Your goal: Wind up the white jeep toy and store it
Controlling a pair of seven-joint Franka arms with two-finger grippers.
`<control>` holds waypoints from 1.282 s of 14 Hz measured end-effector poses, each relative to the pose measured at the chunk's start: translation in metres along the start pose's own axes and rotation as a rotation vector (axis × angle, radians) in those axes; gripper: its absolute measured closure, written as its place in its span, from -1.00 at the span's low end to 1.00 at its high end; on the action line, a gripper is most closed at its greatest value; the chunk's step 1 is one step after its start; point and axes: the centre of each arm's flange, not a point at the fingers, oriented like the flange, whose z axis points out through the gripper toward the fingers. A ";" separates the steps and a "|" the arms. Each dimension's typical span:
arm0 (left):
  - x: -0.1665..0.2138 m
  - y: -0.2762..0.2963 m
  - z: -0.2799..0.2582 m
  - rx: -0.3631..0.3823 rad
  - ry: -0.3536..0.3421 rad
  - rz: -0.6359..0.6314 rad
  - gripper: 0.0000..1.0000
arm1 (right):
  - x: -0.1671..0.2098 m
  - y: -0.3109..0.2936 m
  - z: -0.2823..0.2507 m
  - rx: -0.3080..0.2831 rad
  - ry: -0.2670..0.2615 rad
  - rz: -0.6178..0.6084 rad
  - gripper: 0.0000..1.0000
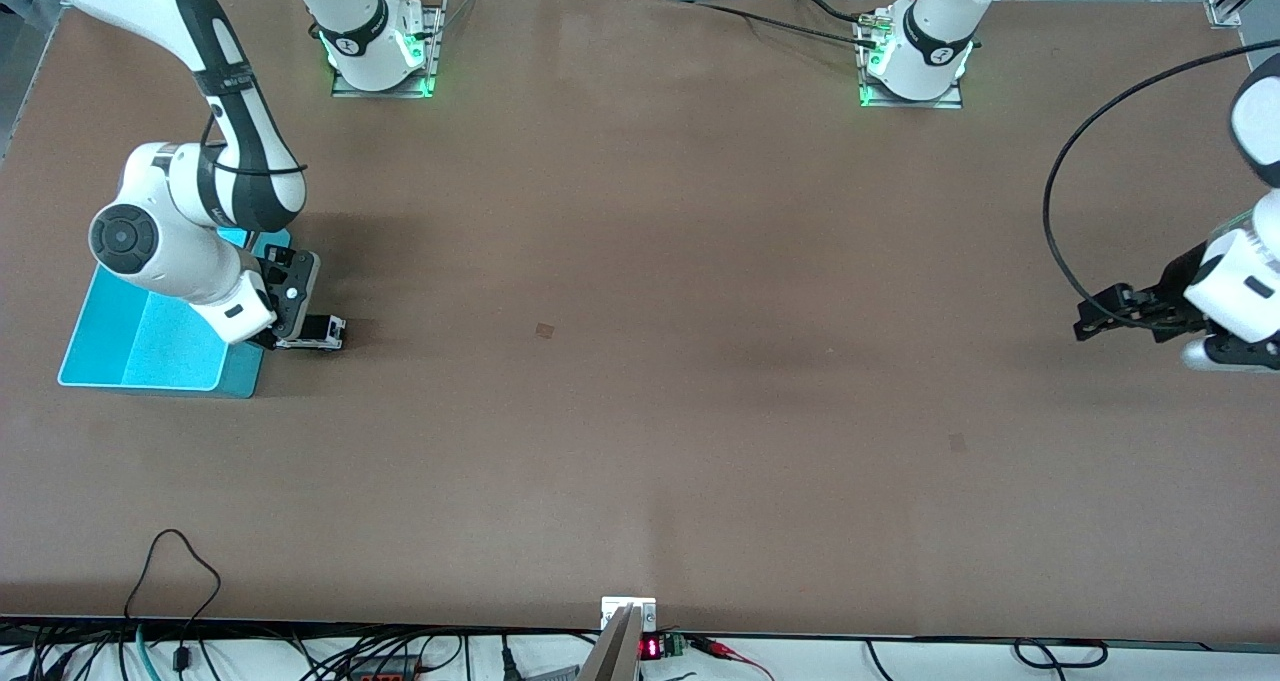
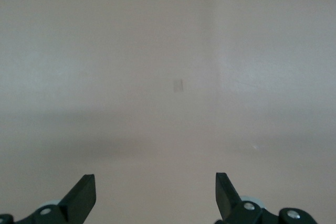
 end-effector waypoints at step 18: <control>-0.043 0.021 -0.046 0.007 -0.020 -0.013 -1.00 | 0.001 0.007 0.053 -0.011 -0.010 -0.126 -0.60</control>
